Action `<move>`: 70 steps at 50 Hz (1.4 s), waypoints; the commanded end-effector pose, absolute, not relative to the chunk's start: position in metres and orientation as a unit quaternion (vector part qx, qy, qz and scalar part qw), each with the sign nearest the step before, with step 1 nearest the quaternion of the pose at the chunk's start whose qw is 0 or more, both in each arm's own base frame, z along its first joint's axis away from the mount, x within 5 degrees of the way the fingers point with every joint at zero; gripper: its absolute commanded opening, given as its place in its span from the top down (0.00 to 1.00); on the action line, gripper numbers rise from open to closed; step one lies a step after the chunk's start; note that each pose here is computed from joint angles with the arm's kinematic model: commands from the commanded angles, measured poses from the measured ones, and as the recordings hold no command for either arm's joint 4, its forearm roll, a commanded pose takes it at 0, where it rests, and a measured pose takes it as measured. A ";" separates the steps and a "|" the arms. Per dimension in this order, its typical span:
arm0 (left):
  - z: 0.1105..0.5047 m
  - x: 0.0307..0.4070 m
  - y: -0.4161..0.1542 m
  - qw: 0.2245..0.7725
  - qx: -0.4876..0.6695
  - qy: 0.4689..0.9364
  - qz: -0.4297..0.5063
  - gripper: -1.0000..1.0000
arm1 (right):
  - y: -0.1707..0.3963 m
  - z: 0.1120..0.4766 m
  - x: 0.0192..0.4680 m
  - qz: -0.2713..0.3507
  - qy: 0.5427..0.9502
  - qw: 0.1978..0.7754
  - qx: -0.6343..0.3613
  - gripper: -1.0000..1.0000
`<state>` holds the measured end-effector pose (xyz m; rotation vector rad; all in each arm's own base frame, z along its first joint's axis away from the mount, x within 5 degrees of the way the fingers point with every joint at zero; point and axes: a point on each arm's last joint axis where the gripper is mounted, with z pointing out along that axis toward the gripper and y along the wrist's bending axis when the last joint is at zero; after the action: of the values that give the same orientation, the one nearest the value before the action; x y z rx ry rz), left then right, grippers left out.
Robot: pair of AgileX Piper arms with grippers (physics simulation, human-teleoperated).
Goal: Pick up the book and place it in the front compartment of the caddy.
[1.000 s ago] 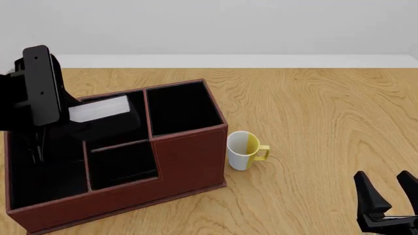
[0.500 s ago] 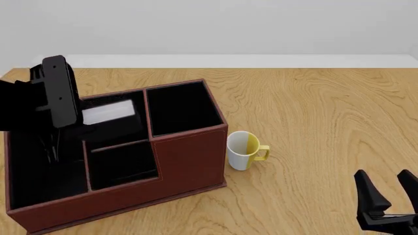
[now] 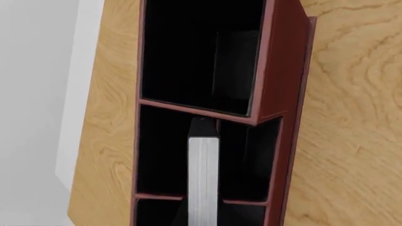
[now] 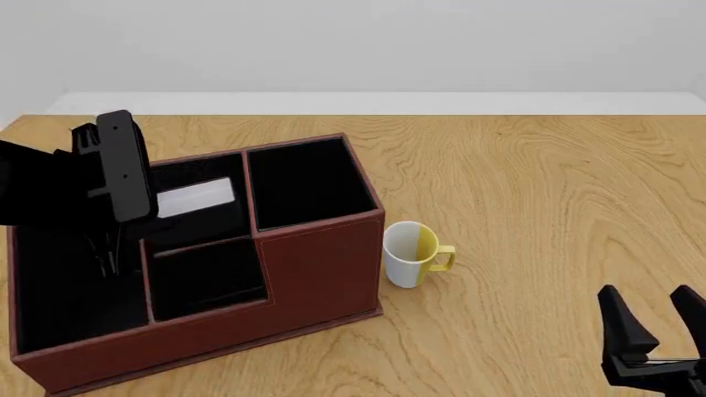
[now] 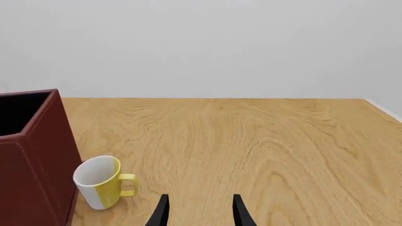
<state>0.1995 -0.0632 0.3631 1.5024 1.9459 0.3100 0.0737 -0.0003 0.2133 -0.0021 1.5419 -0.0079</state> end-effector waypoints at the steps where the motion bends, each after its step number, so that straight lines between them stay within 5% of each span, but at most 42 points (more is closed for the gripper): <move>1: 0.362 0.205 -0.063 0.332 0.570 0.741 0.124 1.00 | -0.001 0.213 0.075 -0.005 0.697 0.717 0.000 0.00; 70: 0.320 0.230 -0.064 0.310 0.576 0.746 0.126 1.00 | -0.002 0.214 0.075 -0.008 0.694 0.720 0.008 0.00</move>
<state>0.2260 -0.0617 0.3269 1.4946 1.9837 0.3334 0.0751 -0.0013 0.2141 0.0117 1.5363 -0.0164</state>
